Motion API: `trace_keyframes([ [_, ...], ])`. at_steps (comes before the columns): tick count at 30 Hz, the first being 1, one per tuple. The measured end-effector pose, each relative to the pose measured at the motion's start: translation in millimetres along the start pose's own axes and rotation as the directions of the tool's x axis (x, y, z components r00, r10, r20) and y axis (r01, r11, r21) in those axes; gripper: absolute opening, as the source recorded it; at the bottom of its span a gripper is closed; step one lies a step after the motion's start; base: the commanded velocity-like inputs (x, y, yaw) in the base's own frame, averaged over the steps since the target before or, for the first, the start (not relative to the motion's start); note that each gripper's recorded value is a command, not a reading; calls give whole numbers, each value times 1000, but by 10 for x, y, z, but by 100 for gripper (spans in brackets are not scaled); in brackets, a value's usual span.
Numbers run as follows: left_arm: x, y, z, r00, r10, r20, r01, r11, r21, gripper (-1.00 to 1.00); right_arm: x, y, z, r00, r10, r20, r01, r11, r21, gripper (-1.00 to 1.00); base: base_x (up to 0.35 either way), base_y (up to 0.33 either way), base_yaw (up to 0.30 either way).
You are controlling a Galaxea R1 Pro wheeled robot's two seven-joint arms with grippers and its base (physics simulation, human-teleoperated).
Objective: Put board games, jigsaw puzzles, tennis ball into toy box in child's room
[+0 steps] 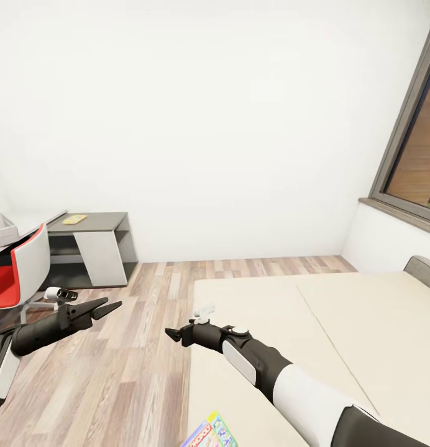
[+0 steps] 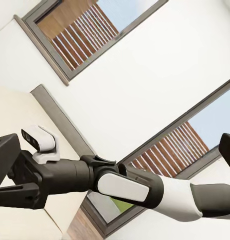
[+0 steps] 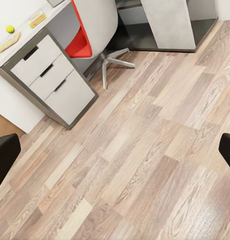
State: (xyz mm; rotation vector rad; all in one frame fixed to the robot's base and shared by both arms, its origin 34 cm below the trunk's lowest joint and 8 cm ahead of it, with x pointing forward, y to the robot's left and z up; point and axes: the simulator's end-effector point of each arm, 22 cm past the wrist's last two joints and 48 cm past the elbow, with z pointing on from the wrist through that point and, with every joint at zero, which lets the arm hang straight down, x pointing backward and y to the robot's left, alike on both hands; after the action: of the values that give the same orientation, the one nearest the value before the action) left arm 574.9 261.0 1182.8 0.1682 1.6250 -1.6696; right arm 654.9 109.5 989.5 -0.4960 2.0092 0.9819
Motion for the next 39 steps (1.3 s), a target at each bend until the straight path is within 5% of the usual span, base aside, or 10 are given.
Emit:
trace_keyframes([
  [39,0,1,1,1000,0,0,0,1000,-1,100,6,1,0,1000,-1,-1,1,1000,0,100,-1,102,0],
])
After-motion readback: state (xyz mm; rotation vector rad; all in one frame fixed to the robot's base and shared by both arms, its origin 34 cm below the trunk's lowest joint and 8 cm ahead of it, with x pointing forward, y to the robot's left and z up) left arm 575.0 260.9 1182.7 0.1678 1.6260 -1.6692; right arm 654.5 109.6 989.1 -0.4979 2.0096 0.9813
